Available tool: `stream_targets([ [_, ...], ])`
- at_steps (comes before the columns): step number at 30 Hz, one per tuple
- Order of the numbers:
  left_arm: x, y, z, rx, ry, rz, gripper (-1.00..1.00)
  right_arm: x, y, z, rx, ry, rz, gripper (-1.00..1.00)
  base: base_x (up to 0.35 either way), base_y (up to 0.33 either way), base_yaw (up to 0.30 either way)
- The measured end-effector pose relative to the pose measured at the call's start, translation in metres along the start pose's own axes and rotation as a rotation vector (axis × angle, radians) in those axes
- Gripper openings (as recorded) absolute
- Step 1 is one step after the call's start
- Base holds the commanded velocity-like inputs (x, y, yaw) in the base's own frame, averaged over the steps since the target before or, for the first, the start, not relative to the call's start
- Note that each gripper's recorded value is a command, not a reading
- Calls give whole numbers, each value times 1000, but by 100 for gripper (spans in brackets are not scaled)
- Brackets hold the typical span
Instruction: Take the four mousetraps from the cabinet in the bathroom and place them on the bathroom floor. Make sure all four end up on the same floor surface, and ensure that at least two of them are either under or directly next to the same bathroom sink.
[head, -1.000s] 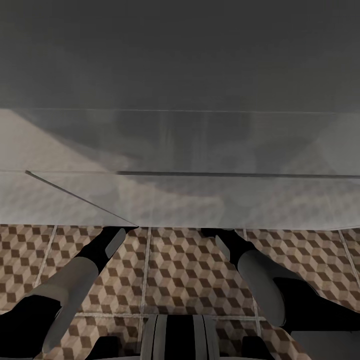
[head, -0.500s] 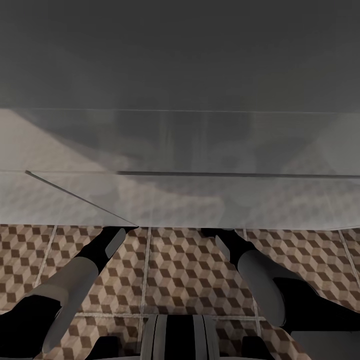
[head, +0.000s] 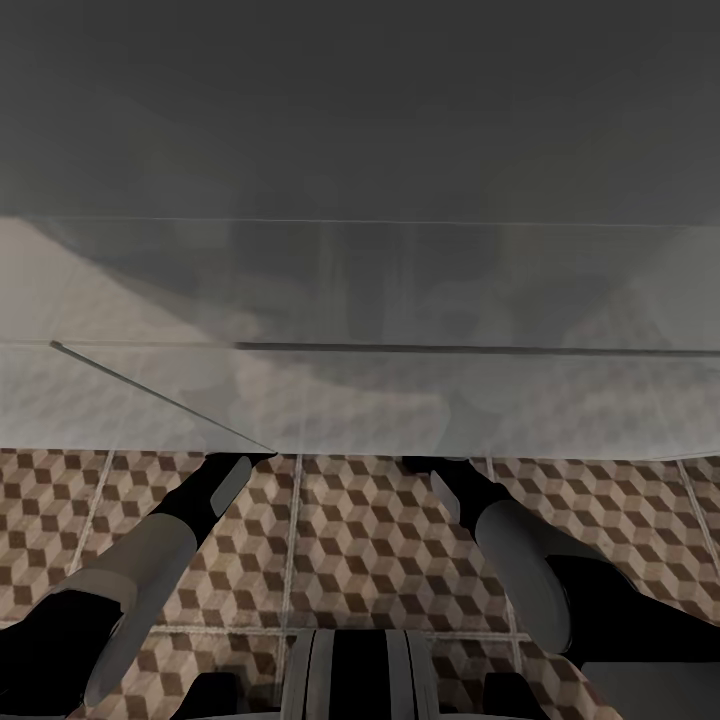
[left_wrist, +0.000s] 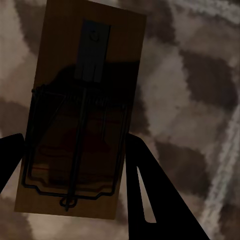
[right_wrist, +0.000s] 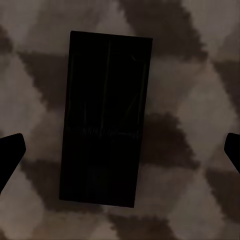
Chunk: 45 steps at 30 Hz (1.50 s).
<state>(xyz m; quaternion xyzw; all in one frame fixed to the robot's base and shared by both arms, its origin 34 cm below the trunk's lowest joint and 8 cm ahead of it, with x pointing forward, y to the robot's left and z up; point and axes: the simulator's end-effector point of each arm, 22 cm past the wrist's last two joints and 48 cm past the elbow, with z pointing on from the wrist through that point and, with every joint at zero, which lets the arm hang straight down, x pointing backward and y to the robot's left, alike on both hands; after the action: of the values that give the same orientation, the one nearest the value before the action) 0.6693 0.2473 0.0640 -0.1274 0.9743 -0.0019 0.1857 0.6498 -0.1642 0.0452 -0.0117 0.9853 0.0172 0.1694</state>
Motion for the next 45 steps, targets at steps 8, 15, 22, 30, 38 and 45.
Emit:
stream_targets([
  [8, 0, 0, 0, 0, 0, 0, -100, -1, 0, 0, 0, -1, 0, 100, 0, 0, 0],
  [15, 0, 0, 0, 0, 0, 0, -100, 0, 0, 0, 0, -2, 0, 100, 0, 0, 0],
  [22, 0, 1, 0, -1, 0, 0, -100, 0, 0, 0, 0, -1, 0, 100, 0, 0, 0],
  [30, 0, 2, 0, -3, 0, 0, 100, 0, 0, 0, 0, -1, 0, 100, 0, 0, 0],
  [38, 0, 2, 0, -3, 0, 0, 100, 0, 0, 0, 0, -1, 0, 100, 0, 0, 0],
  [45, 0, 1, 0, -2, 0, 1, 100, 0, 0, 0, 0, -2, 0, 100, 0, 0, 0],
])
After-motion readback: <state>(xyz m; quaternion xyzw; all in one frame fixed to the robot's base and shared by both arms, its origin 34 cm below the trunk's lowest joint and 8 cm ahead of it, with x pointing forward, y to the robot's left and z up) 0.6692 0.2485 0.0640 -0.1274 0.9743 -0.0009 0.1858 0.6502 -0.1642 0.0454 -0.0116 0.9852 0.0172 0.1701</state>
